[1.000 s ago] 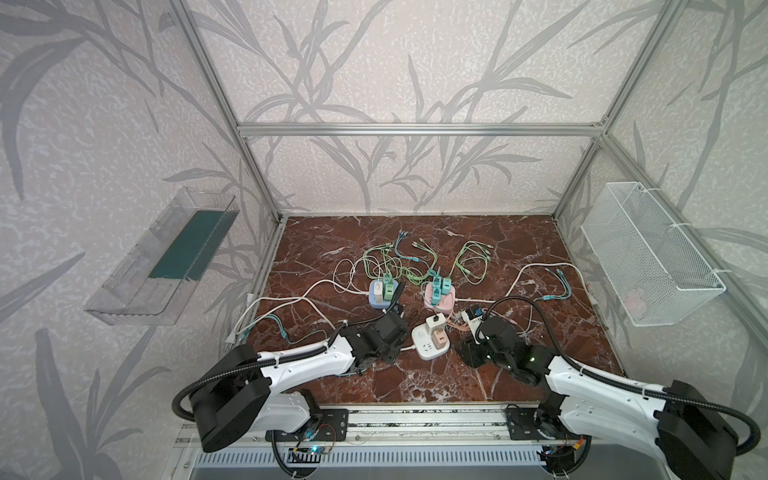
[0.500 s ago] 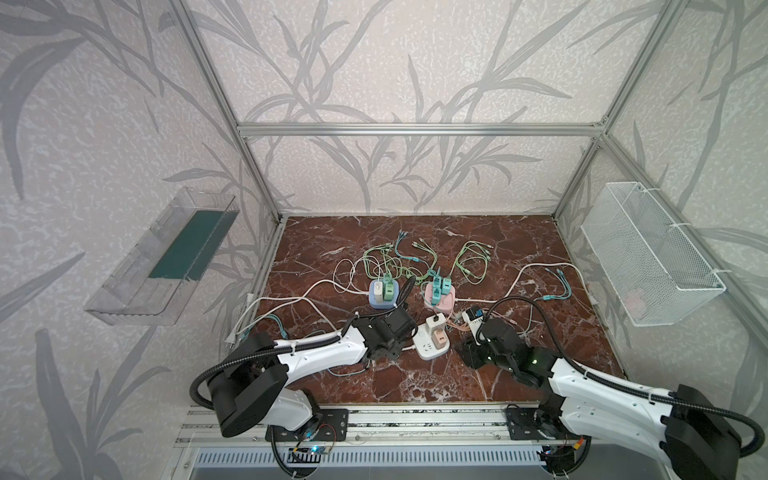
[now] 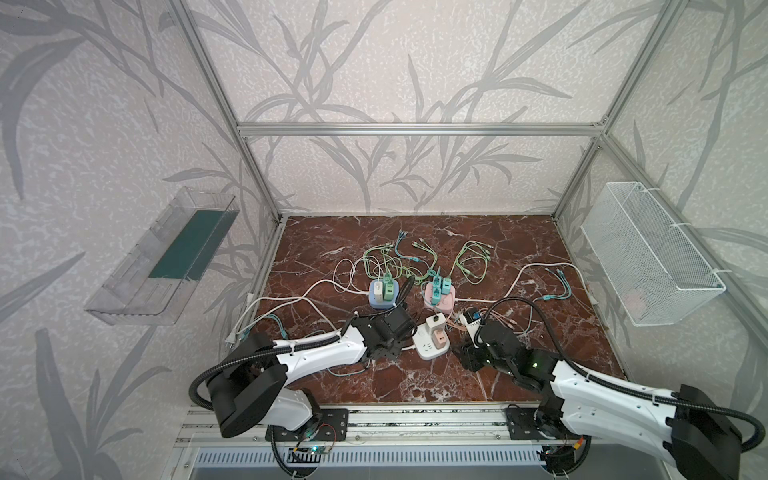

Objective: Pull the plug off the socket
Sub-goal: 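Lower the teal charger onto the table and open left gripper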

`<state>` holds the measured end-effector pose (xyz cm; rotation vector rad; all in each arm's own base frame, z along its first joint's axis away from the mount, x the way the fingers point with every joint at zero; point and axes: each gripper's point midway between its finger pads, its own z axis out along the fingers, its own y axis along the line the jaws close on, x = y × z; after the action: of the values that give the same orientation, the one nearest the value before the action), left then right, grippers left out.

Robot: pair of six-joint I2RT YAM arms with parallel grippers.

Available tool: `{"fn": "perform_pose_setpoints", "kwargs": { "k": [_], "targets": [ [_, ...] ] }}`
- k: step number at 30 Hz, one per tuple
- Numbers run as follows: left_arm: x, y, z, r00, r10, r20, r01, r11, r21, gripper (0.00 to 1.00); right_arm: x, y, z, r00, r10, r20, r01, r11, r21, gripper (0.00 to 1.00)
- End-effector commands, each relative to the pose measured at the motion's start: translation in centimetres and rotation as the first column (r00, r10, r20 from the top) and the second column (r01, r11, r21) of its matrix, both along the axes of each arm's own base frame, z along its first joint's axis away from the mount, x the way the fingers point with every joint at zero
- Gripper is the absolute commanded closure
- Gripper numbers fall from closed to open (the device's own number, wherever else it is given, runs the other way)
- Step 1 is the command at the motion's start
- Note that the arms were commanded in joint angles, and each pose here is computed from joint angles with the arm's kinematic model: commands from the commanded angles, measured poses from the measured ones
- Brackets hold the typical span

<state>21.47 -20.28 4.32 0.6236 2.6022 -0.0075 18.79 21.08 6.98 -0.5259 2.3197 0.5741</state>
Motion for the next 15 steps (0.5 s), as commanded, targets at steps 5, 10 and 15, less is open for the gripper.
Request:
{"fn": "perform_pose_setpoints", "kwargs": {
  "k": [5, 10, 15],
  "targets": [
    [-0.6, 0.5, 0.6, 1.0, 0.003, -0.022, -0.003, 1.0, 0.01, 0.51, 0.4, 0.2, 1.2, 1.0, -0.012, 0.028, 0.012, 1.0, 0.004, 0.42],
    [-0.5, 0.1, 1.4, 1.0, -0.008, -0.002, 0.008, 1.0, -0.022, 0.42, 0.4, 0.4, 1.5, 0.999, -0.004, 0.031, 0.004, 1.0, 0.008, 0.41],
    [-0.5, -0.4, 2.4, 0.999, -0.021, 0.028, 0.023, 0.997, -0.071, 0.42, 0.3, 0.6, 2.0, 0.999, 0.0, 0.049, -0.001, 1.0, 0.011, 0.41]
  ]
}}
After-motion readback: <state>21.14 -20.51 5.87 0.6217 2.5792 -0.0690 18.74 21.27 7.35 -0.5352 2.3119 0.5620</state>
